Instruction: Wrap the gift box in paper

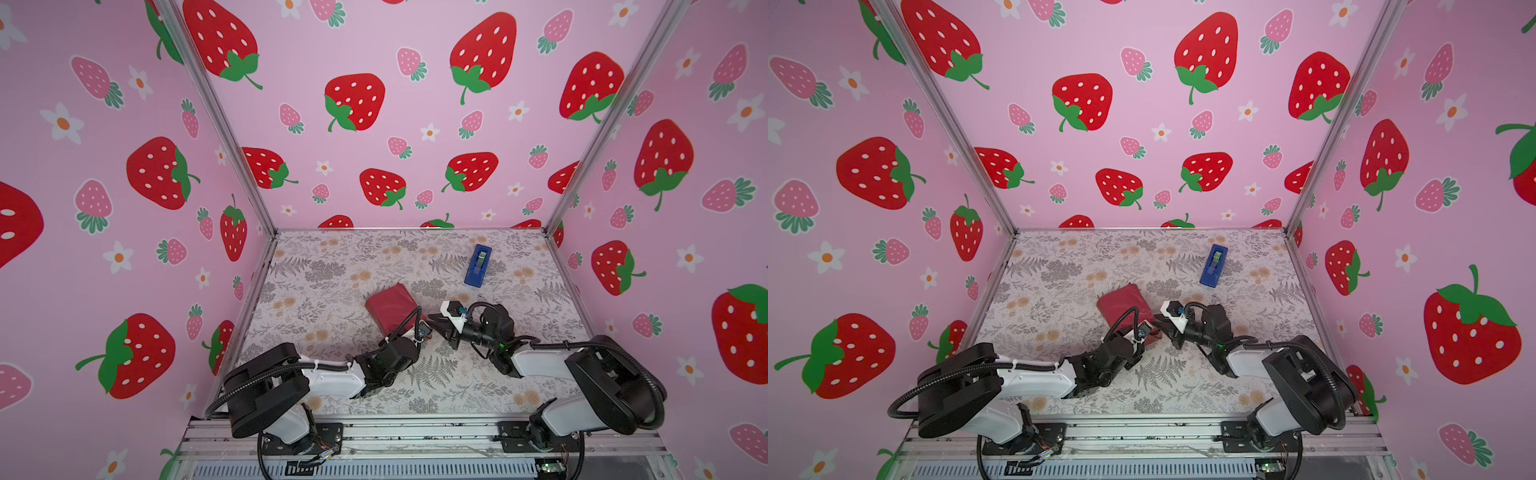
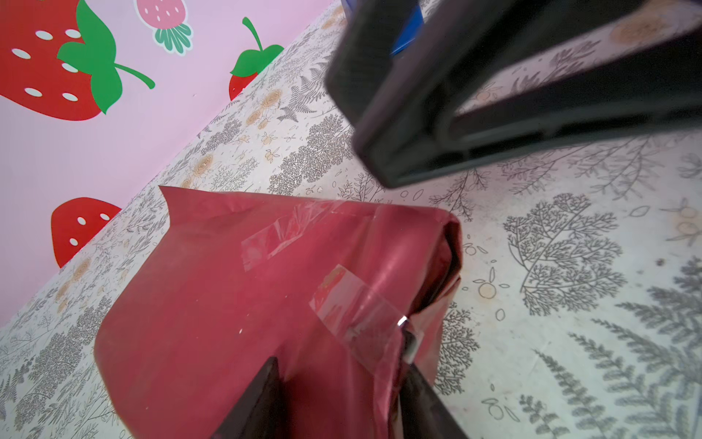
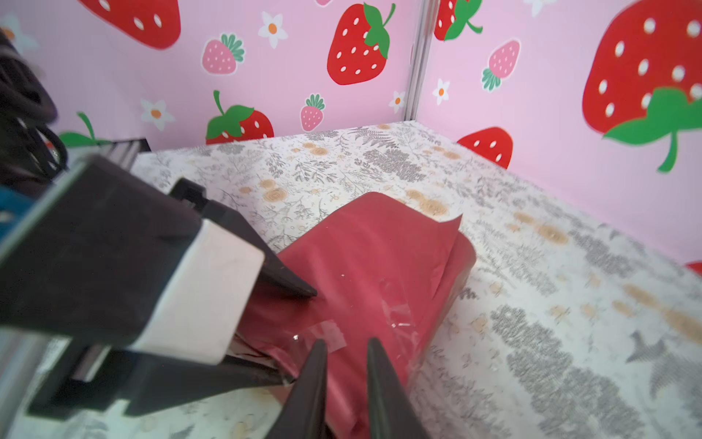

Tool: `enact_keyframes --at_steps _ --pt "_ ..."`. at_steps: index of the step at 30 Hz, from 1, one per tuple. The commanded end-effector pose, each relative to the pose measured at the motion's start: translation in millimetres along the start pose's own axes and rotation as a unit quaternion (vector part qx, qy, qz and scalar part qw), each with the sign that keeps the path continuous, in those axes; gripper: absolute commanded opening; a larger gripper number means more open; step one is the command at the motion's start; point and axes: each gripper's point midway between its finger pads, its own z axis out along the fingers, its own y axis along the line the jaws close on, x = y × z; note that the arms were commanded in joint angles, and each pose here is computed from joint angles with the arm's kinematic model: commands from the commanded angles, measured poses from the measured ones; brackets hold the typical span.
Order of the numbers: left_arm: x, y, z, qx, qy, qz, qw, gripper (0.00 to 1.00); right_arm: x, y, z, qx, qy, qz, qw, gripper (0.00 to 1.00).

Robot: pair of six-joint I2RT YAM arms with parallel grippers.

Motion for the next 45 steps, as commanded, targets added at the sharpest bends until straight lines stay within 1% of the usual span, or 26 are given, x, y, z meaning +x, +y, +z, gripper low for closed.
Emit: enact_keyframes --at_steps 1,4,7,13,25,32,39,45 --pt "63.1 -9.1 1.1 0.025 0.102 0.035 0.994 0.51 20.5 20.6 -9.4 -0.017 0.026 0.067 0.997 0.05" --pt "63.2 -8.7 1.5 0.024 0.103 0.034 0.994 0.51 35.9 32.7 -9.9 -0.031 0.041 0.084 0.995 0.0" --pt "63.3 -8.6 1.8 0.023 0.103 0.035 0.994 0.51 45.3 36.6 -2.0 -0.042 0.048 0.103 0.993 0.0" --pt "62.7 -9.2 1.2 0.026 0.102 0.033 0.994 0.51 44.8 32.2 15.4 -0.047 0.032 0.123 0.991 0.0" --pt "63.5 -10.4 1.8 0.028 0.105 0.036 0.993 0.51 38.8 24.5 33.9 -0.055 0.028 0.109 0.992 0.0" --pt "64.3 -9.6 1.9 0.027 0.107 0.035 0.993 0.5 30.6 17.6 36.8 -0.043 0.036 0.103 0.993 0.0" --pt "63.9 -9.8 1.8 0.027 0.106 0.034 0.993 0.5 18.9 18.2 31.5 -0.041 0.036 0.099 0.994 0.0" --pt "63.7 -9.4 1.5 0.027 0.105 0.034 0.994 0.5 20.3 12.0 34.9 -0.03 0.066 0.103 0.992 0.0"
